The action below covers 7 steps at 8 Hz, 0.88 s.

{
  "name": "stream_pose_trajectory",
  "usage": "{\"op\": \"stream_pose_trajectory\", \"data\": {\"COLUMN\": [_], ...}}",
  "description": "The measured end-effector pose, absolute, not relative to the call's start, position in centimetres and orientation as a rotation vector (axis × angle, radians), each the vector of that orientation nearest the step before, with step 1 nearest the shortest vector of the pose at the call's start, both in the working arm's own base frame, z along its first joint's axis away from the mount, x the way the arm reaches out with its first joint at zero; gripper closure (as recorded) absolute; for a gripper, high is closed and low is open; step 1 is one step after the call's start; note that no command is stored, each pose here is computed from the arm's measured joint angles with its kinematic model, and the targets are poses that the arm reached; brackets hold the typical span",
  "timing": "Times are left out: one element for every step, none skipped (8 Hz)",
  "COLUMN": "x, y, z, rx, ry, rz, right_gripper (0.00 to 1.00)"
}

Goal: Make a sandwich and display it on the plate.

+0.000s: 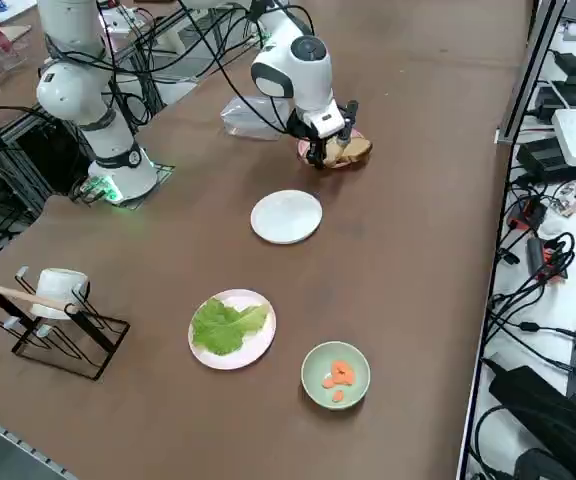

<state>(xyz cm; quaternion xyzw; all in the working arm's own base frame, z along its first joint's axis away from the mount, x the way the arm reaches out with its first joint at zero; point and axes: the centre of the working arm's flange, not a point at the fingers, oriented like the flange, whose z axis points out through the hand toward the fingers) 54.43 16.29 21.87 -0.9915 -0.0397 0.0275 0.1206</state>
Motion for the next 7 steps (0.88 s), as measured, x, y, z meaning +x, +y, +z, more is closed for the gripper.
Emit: {"op": "stream_pose_trajectory", "data": {"x": [54.42,54.43,54.44,54.45,54.47,54.51,54.58], "y": [16.27,16.22,16.15,16.11,16.11,16.13,16.16], "z": [21.88,21.91,21.91,21.92,21.96,22.03,22.16], "rx": [-2.895,-2.892,-2.891,-2.89,-2.89,-2.889,-2.888], "ry": [-0.127,-0.136,-0.138,-0.139,-0.139,-0.141,-0.143], "rz": [0.086,0.093,0.1,0.101,0.101,0.1,0.095], "right_gripper": [0.83,0.89,0.94,0.94,0.94,0.94,0.94]}}
